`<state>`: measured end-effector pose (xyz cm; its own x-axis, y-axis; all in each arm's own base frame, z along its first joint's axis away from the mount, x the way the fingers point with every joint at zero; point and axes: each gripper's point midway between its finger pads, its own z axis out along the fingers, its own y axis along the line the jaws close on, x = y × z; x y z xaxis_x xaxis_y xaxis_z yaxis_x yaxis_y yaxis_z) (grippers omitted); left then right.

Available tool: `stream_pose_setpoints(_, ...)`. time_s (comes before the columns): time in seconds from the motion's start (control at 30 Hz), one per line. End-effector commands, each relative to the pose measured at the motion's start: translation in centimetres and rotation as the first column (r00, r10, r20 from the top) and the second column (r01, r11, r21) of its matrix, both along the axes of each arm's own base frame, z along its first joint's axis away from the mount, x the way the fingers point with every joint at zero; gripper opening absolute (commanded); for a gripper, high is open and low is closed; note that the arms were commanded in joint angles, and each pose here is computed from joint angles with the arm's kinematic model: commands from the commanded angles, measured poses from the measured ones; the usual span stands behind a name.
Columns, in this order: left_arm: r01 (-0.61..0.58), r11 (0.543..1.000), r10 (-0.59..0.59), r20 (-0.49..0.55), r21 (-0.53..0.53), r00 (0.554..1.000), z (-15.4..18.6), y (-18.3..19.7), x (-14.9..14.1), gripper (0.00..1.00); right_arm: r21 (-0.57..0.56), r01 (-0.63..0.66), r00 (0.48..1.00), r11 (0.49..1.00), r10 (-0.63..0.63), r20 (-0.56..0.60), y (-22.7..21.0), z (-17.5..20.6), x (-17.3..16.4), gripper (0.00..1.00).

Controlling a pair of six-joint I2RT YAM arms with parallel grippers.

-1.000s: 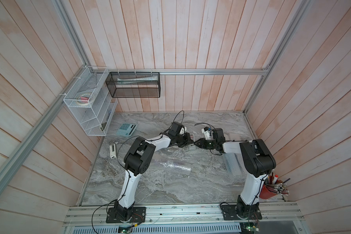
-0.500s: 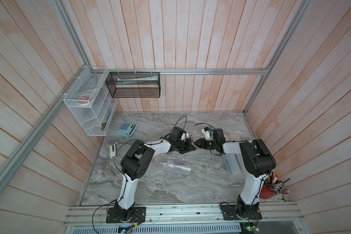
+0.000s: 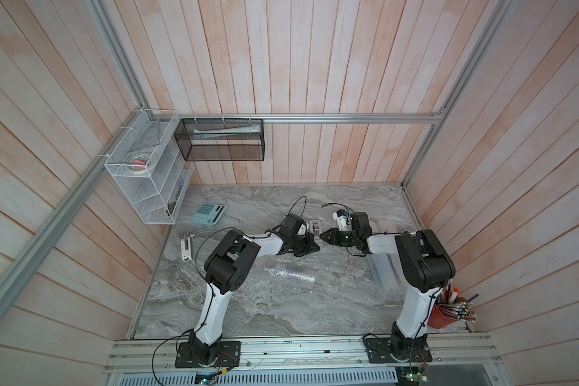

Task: Wrap wine bottles in bubble wrap
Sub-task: Tear off the tape using the Tape Cutter.

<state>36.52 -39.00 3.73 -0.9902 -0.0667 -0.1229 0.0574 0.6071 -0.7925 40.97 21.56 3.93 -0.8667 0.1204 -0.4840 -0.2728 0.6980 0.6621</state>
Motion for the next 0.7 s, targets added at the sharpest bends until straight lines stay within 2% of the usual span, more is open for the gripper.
stream_pose_setpoints(0.0, 0.084, 0.987, -0.061, -0.164, 0.136, 0.985, -6.0, 1.3, -4.8, 0.00, -0.124, 0.053, 0.992, 0.991, -0.066, -0.105, -2.1, -4.1, -1.5, 0.32)
stream_pose_setpoints(0.27, 0.157, 0.979, -0.135, -0.166, 0.130, 0.977, -5.4, 0.4, -5.9, 0.00, -0.142, 0.046, 0.994, 0.989, -0.059, -0.092, -2.1, -4.0, -0.9, 0.32)
stream_pose_setpoints(0.4, 0.125, 0.989, -0.123, -0.032, 0.082, 0.992, 0.2, -0.5, -3.1, 0.00, -0.121, 0.011, 1.000, 0.993, -0.013, -0.013, -1.6, -1.3, -0.5, 0.35)
stream_pose_setpoints(0.53, 0.104, 0.991, -0.107, 0.035, 0.085, 0.994, 4.2, 0.7, -1.4, 0.00, -0.105, -0.025, 0.995, 0.994, 0.035, 0.092, -1.7, 2.7, -0.4, 0.45)
stream_pose_setpoints(0.67, 0.114, 0.988, -0.118, 0.035, 0.109, 0.992, 6.8, 3.4, -2.3, 0.00, -0.062, -0.106, 0.972, 0.992, 0.117, 0.205, -0.7, 7.2, -2.0, 0.60)
